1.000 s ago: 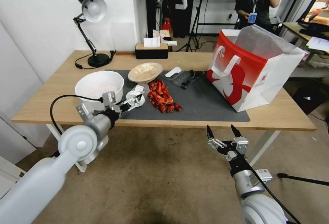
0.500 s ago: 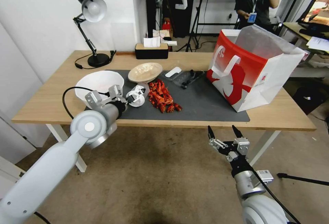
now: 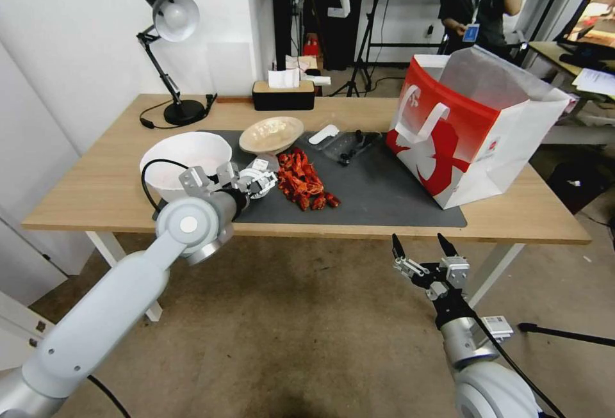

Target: Pick up the trash from the table and place it into the takeout bag.

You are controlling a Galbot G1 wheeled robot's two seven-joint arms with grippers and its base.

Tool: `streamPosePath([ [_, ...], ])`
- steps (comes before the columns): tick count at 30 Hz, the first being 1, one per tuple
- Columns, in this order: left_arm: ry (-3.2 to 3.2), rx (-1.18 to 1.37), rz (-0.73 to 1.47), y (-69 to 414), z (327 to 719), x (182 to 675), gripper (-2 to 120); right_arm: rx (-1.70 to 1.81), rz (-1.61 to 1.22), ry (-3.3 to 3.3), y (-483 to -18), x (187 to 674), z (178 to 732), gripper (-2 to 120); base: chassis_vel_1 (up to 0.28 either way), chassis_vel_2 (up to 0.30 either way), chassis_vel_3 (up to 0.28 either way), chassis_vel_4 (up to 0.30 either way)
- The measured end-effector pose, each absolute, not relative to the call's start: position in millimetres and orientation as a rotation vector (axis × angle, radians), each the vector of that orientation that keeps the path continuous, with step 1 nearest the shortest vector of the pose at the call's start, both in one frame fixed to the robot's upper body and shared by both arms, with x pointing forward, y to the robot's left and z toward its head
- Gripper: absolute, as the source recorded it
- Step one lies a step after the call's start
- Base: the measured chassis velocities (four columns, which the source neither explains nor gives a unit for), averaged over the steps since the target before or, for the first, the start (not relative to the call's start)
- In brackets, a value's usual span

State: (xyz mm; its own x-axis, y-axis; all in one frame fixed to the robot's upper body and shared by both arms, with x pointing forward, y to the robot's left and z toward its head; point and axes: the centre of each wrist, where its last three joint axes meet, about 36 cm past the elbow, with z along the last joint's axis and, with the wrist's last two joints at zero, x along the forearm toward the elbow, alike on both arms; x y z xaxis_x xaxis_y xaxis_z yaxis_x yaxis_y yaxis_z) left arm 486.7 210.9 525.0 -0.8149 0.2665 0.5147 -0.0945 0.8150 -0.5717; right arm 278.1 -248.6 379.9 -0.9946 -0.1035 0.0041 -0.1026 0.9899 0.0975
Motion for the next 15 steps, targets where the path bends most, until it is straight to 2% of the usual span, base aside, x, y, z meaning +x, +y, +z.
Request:
streamPosePath([
  [15,-2.436,-0.068,0.754,212.6,521.5,488.9,100,0.153,-0.140,-3.122,-246.5,275.0,377.3,100,0.000,0.000,0.000,0.000],
])
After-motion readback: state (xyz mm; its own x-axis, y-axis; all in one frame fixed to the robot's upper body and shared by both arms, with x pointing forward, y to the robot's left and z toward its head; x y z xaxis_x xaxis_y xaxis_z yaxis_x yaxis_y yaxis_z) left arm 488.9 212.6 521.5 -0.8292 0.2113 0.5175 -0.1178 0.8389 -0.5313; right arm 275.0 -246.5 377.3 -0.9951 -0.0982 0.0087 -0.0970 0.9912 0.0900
